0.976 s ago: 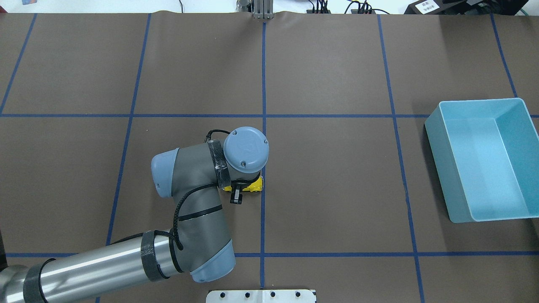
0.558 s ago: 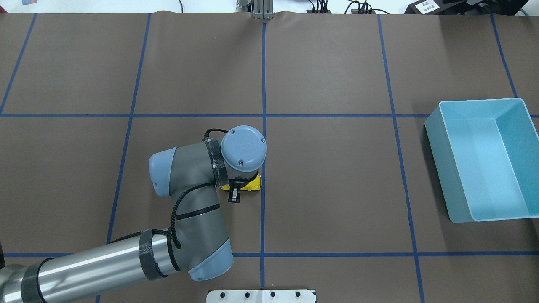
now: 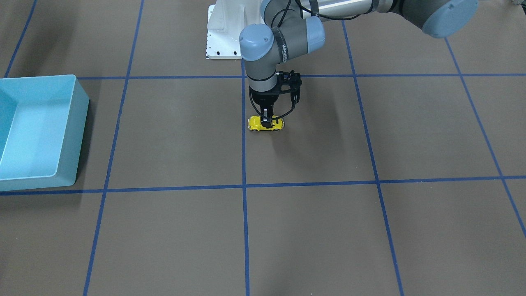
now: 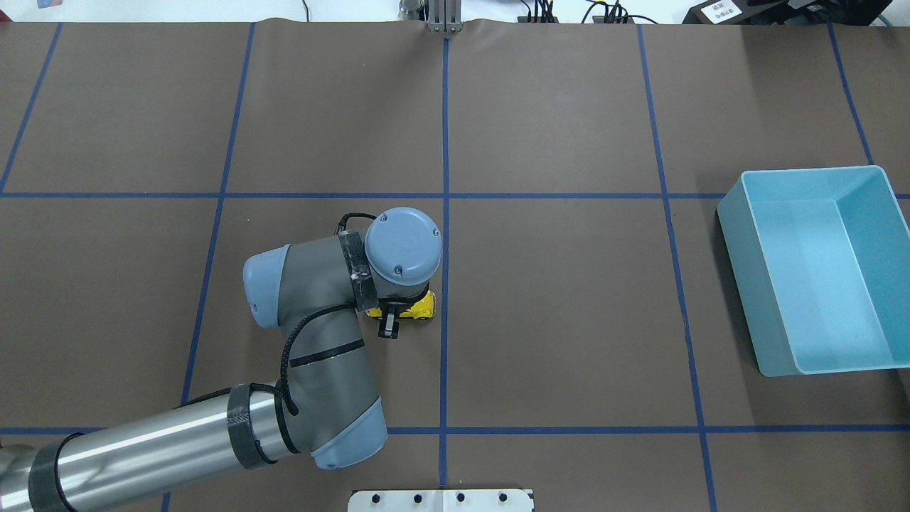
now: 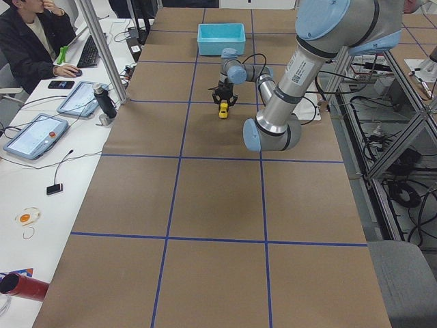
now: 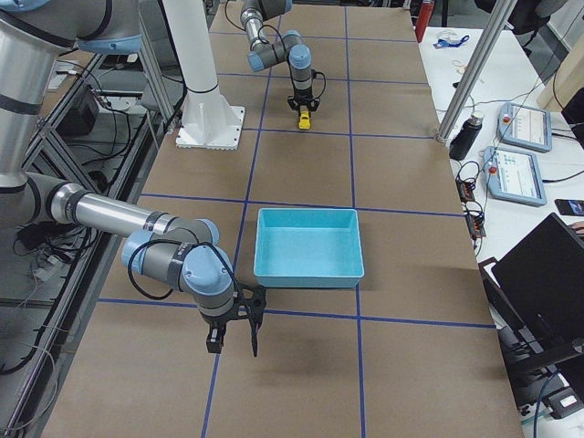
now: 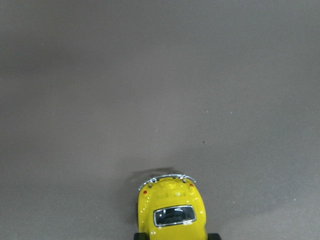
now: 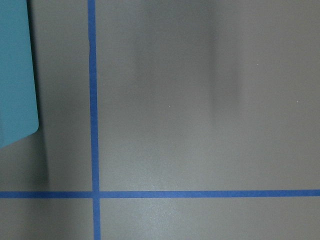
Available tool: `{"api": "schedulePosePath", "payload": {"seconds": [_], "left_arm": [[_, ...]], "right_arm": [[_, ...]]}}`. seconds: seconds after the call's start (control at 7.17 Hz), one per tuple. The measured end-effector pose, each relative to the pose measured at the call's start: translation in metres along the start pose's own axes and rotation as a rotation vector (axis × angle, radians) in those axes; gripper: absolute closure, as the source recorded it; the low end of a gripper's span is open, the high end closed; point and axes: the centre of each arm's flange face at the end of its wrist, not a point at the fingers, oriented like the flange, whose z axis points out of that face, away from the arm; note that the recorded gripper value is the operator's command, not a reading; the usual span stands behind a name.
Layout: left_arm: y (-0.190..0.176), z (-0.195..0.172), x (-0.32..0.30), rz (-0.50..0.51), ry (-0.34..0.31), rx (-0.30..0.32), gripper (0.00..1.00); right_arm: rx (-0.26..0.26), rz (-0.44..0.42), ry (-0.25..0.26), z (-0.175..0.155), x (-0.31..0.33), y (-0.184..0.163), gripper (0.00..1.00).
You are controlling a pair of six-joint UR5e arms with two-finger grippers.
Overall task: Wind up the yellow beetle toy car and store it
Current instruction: 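Lift the left gripper off the car, letting it roll toward the bin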
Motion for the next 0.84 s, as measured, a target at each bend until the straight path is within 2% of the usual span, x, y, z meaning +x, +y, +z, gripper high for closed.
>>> {"api": "schedulePosePath", "payload": {"seconds": [0.42, 0.56, 0.7, 0.84], "left_arm": [[-0.009, 0.003, 0.0, 0.017, 0.0, 0.005, 0.87], [-0.01, 0.003, 0.0, 0.021, 0.0, 0.006, 0.56], [-0.011, 0.003, 0.0, 0.025, 0.001, 0.006, 0.01], [-0.013, 0.001, 0.001, 0.039, 0.003, 0.004, 0.01]], "right_arm": [[0.0, 0.0, 0.0, 0.0, 0.0, 0.001, 0.0], [0.0, 0.0, 0.0, 0.0, 0.0, 0.001, 0.0], [0.001, 0.0, 0.0, 0.0, 0.0, 0.001, 0.0], [0.001, 0.0, 0.0, 0.0, 0.0, 0.001, 0.0]]}}
